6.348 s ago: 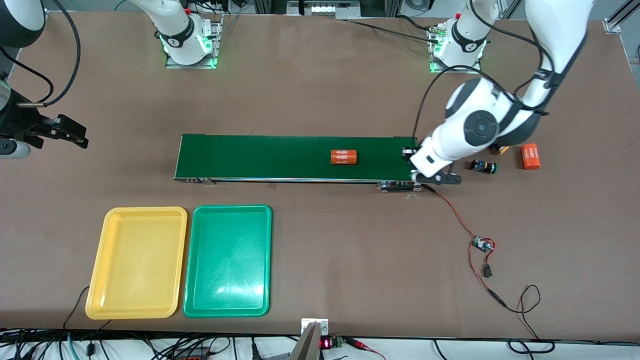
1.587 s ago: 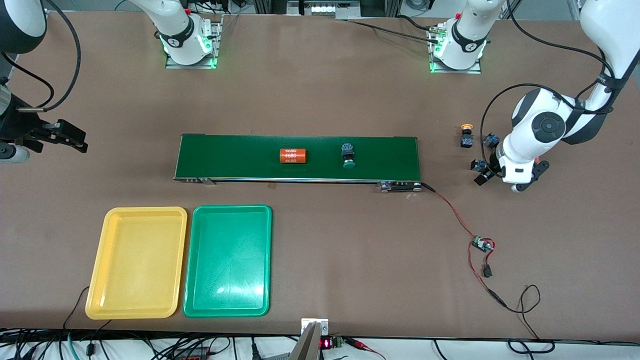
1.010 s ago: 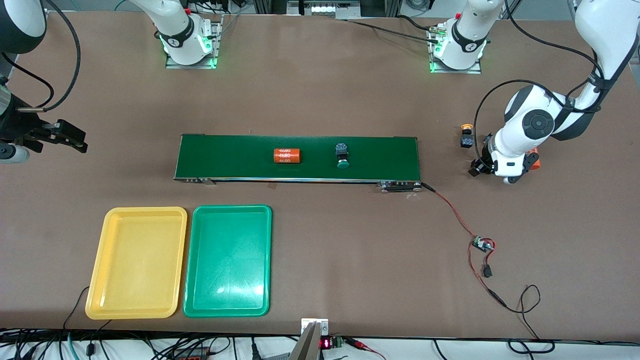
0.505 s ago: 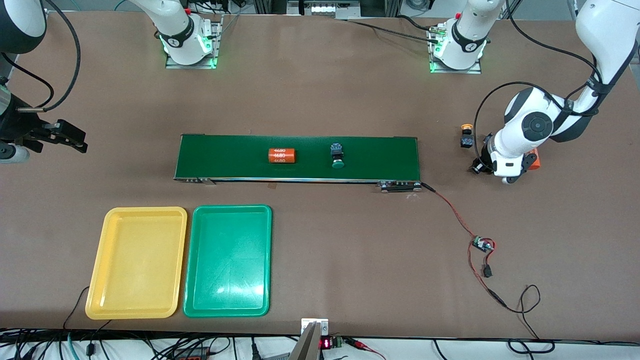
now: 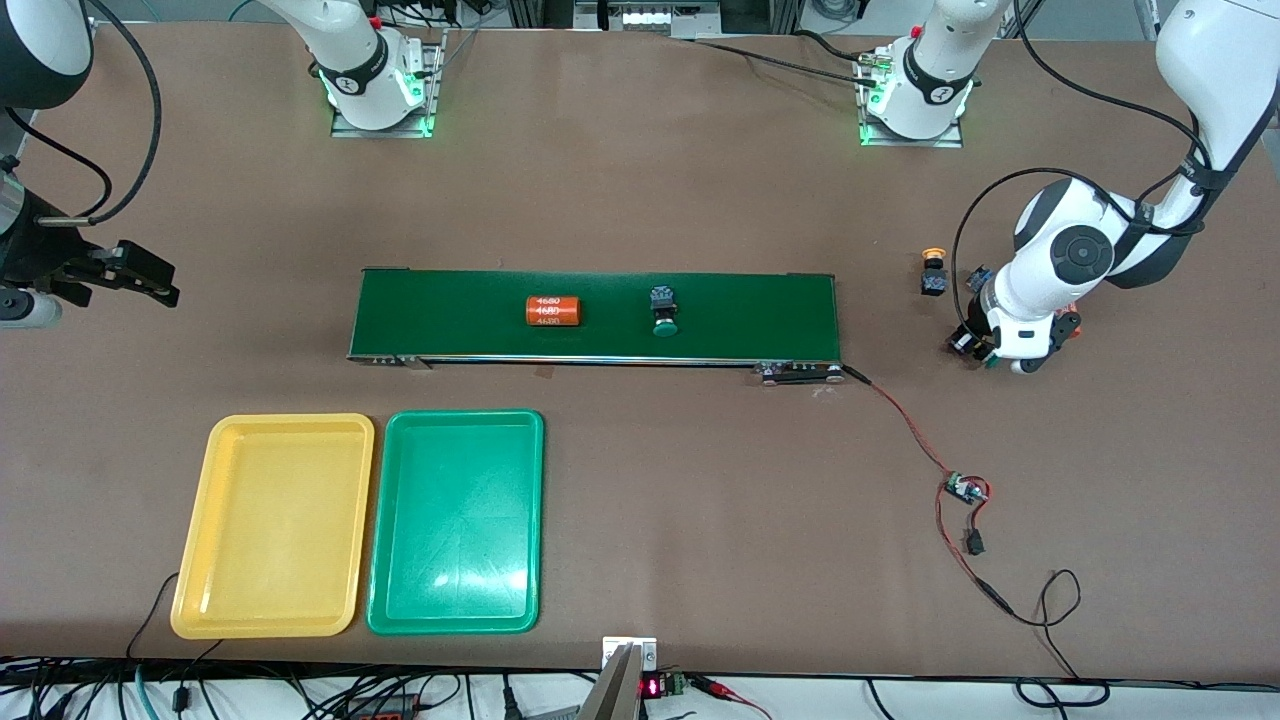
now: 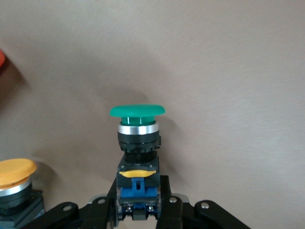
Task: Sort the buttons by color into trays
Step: 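Place the green button on the belt while the right gripper approaches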
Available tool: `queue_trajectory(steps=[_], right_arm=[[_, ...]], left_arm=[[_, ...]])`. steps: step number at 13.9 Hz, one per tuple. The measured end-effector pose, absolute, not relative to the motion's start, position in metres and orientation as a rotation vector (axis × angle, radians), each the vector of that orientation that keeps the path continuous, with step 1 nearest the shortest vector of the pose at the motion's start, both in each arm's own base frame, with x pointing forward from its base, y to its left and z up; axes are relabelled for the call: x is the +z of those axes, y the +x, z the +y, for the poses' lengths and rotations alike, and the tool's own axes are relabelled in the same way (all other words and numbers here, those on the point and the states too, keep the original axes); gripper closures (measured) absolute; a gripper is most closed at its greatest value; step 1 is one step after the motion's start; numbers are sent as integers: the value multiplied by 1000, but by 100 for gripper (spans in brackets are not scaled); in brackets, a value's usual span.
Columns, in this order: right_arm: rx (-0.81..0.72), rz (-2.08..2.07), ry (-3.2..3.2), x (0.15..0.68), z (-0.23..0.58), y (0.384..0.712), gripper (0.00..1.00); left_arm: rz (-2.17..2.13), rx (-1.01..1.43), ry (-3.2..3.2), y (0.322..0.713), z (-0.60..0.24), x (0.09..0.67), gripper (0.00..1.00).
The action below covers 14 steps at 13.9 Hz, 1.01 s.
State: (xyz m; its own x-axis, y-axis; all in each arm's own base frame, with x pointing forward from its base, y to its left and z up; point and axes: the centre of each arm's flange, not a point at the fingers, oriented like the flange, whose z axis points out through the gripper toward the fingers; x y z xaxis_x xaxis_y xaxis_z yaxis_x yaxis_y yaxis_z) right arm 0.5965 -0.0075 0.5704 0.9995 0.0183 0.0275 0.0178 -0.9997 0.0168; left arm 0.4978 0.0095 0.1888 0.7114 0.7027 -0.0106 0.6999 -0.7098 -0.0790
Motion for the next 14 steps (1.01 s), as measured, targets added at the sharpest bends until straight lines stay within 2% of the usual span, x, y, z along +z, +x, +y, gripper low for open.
queue_trajectory(steps=[8,14], right_arm=[[118,-18,3172,538,-9,624,0],[99,-37,3173,529,-14,627,0]], left_arm=[[-799,-11,-2843,519,-107,271,67],[-333,-31,-2984,504,-212,285,67]])
